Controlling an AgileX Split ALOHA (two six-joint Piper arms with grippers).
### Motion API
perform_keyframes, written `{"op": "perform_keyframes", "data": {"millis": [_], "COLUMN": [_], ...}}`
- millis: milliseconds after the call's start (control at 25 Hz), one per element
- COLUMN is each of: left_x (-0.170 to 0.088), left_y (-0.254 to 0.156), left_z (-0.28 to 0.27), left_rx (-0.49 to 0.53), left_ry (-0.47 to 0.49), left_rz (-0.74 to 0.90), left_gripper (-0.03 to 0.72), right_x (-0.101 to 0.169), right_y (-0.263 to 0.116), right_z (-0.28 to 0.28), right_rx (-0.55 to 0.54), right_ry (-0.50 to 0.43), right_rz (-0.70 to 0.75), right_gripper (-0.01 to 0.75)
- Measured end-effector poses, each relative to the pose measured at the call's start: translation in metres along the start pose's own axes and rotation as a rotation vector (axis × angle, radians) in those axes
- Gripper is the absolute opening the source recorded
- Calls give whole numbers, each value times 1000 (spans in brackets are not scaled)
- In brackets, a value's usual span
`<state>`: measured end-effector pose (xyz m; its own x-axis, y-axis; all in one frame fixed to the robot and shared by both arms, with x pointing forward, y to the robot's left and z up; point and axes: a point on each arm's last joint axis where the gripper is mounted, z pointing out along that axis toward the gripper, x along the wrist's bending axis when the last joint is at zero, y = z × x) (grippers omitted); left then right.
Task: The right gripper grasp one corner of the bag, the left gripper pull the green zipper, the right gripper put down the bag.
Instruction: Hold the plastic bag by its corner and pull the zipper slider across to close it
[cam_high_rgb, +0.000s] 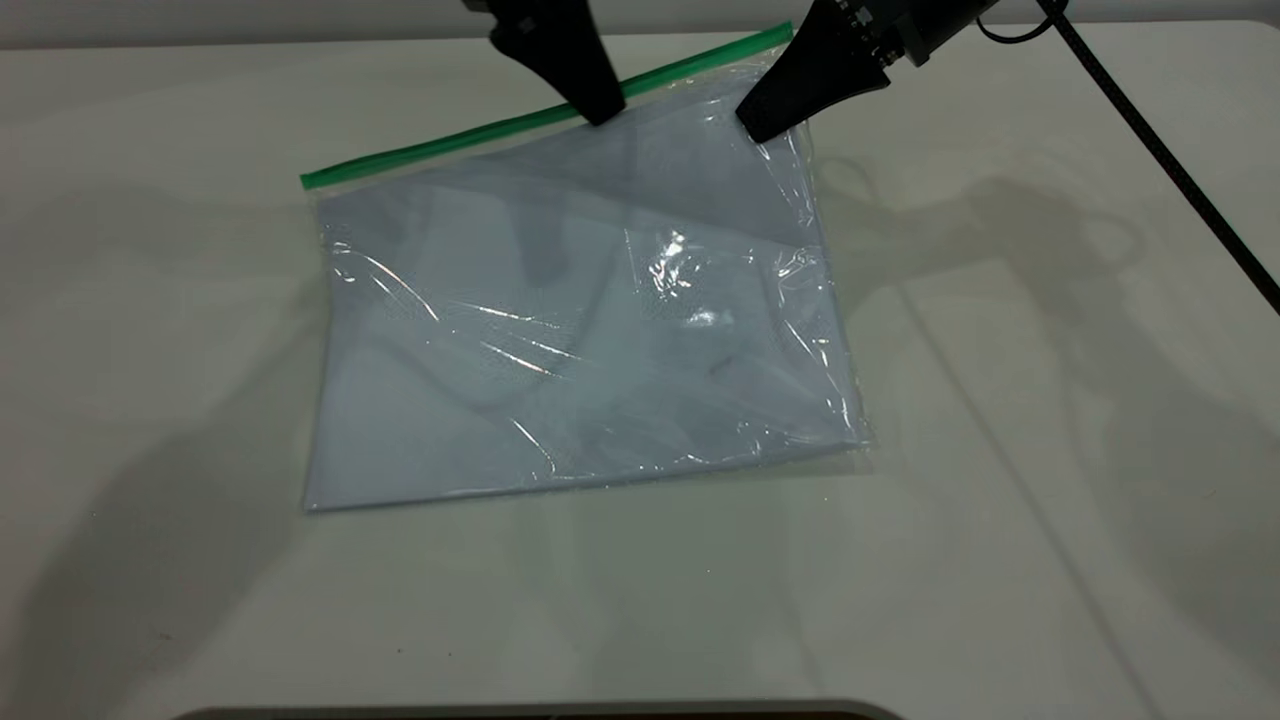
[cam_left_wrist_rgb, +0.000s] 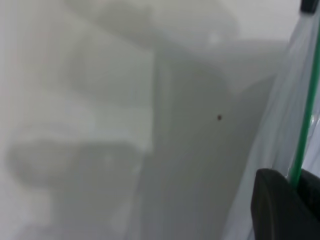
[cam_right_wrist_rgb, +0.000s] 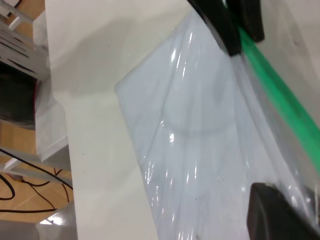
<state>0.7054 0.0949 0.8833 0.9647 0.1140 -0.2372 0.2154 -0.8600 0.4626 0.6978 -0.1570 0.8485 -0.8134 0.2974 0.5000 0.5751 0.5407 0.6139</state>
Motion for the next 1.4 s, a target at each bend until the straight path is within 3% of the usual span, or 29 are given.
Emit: {"op": "perform_keyframes", "data": {"millis": [640, 1400], "left_x": [23, 38], "left_y": [-39, -75], "left_z": [-23, -39], "left_rx": [4, 82], "left_ry": [46, 105], "left_rz": [-142, -240], "left_gripper": [48, 48], "right_x": [-4, -30], "right_y": [2, -19], "right_z": [-3, -41], "right_rx": [-23, -50], "right_ry": [-39, -133], "right_rz": [43, 142], "right_gripper": [33, 33]}}
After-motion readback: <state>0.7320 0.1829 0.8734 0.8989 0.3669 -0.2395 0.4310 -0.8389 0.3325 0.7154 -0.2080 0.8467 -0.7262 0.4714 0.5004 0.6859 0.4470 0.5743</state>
